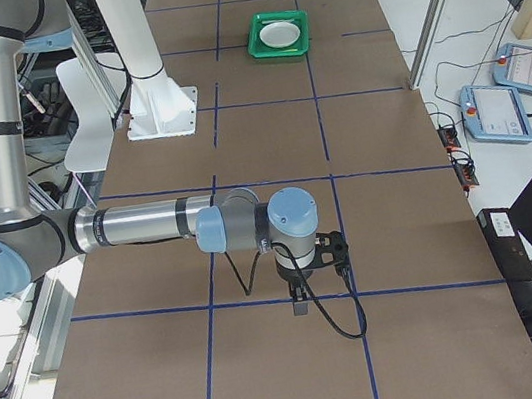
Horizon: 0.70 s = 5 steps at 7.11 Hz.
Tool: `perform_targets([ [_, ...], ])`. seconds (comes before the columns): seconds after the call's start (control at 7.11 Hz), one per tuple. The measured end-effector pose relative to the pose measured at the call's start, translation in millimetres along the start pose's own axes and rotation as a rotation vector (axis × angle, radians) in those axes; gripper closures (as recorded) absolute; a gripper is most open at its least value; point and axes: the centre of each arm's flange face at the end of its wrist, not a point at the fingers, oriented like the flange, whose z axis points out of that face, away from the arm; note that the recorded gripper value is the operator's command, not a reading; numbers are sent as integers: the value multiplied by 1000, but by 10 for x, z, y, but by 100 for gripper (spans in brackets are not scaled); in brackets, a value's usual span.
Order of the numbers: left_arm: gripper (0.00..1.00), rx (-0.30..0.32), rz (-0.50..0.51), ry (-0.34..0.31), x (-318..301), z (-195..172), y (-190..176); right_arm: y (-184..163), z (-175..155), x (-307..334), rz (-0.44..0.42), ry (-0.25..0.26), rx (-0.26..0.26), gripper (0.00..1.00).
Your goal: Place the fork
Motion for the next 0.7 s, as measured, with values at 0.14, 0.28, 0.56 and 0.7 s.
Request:
perform_targets([
  [0.14,0,7,-2,-1,-7,-31,3,0,0,0,0,0,0,0],
  [0.28,0,13,-6,-2,-24,-60,10,0,0,0,0,0,0,0],
  [0.56,0,26,-14,-4,-59,-115,26,0,1,1,1,0,0,0],
  [0.7,0,30,-15,-5,-61,-133,27,0,1,1,1,0,0,0],
])
